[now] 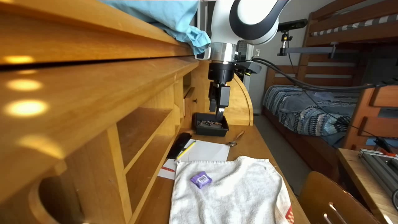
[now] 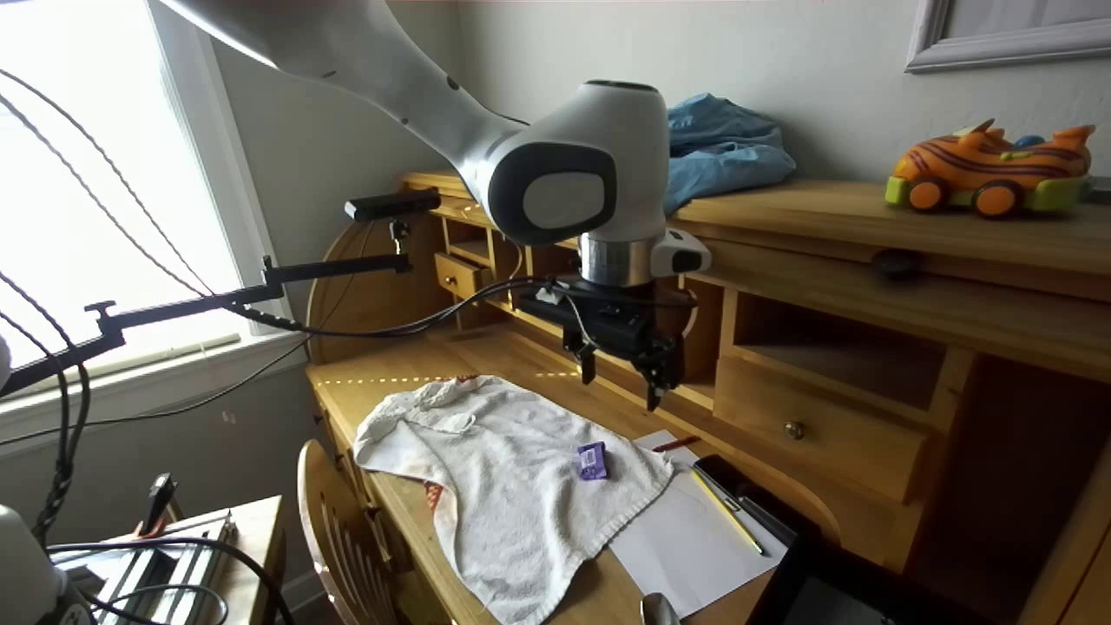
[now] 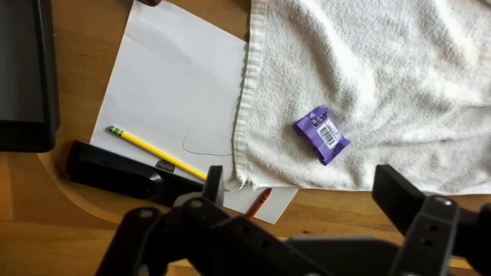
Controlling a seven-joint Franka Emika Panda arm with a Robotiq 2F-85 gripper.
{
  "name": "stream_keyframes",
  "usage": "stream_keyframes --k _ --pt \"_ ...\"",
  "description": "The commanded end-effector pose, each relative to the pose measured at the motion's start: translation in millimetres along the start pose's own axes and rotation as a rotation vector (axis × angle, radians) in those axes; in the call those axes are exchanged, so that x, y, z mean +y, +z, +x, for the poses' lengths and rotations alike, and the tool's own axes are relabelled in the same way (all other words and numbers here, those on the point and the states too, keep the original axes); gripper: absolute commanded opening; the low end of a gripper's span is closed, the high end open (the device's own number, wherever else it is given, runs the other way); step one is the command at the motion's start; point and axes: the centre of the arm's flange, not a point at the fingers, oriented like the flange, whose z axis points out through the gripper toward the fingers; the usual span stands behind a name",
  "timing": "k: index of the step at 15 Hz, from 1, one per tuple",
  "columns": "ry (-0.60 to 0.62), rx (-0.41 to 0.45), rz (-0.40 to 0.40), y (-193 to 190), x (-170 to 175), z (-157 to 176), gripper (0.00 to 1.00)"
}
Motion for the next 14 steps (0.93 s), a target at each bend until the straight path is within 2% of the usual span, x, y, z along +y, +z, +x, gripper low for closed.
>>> stream_keyframes --k 1,2,6,10,14 --pt "-0.077 -0.078 0.013 12.2 -3.7 26.1 1.0" --pt "-0.032 -0.022 0.007 -3.4 -5.6 9.0 1.0" --pt "-0.052 -0.032 0.002 -5.1 -7.9 15.6 1.0" --pt "0.052 -0.061 -0.024 -5.4 -15.6 22.6 1.0" --pt "0.093 -0.064 -0.053 -6.1 -29.2 34.4 1.0"
